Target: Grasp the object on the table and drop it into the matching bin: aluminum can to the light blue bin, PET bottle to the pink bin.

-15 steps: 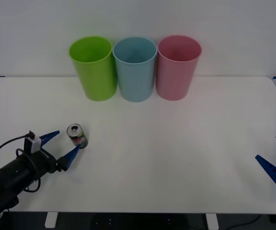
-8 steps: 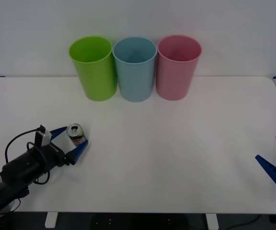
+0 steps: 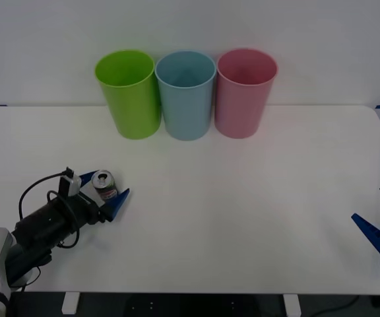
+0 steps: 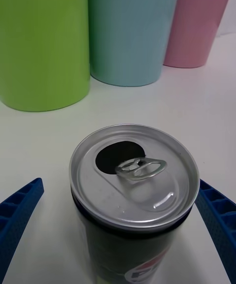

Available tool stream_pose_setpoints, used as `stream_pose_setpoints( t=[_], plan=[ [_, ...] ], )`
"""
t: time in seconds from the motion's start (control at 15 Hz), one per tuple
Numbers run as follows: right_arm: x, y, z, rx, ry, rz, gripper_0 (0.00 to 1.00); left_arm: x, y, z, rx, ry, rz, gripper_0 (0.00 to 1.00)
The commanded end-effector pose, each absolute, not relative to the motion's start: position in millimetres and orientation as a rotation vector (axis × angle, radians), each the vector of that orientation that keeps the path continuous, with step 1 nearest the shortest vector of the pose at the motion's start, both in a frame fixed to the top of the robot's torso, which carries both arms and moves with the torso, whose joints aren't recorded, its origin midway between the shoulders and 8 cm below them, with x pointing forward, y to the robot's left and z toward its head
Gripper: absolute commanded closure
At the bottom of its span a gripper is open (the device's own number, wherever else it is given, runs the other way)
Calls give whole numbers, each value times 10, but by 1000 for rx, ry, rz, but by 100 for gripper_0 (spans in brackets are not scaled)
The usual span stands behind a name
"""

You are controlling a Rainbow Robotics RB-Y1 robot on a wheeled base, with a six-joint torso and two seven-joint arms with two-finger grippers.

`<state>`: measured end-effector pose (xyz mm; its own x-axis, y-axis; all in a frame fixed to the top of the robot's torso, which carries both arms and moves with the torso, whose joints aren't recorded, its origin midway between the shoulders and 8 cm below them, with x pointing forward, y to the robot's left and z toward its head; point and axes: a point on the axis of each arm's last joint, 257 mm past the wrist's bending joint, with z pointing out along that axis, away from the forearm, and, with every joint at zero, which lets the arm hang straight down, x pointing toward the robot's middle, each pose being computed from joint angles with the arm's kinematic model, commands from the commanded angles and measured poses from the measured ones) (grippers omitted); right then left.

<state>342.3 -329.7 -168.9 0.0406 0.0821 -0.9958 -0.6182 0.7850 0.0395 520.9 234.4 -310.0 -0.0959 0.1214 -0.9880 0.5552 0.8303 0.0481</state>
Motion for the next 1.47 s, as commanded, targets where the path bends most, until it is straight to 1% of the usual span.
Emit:
stream_pose_setpoints(
  t=[0.07,0.2,0.27,0.33,0.4,0.47,1.0,1.47],
  plan=[
    [3423,-3297,-1689,-465,1441,567,0,5213,2328,-3101,542,1649,-395,0],
    [3423,-3297,-1689,-465,1441,567,0,5214,2322,-3097,543,1648,-396,0],
    [3423,-3297,-1689,-465,1441,567,0,5213,2330,-3099,543,1648,-395,26],
    [3423,-3297,-1689,-465,1441,567,0,5216,2325,-3095,543,1647,-393,84],
    [3423,-3297,-1689,-465,1441,567,0,5218,2328,-3096,543,1647,-391,95],
    [3423,-3297,-1689,-465,1441,567,0,5218,2328,-3096,546,1646,-388,100],
    [3423,-3297,-1689,-465,1441,567,0,5240,2324,-3047,526,1637,-401,100],
    [3423,-3297,-1689,-465,1441,567,0,5287,2305,-2796,515,1582,-409,100]
  ],
)
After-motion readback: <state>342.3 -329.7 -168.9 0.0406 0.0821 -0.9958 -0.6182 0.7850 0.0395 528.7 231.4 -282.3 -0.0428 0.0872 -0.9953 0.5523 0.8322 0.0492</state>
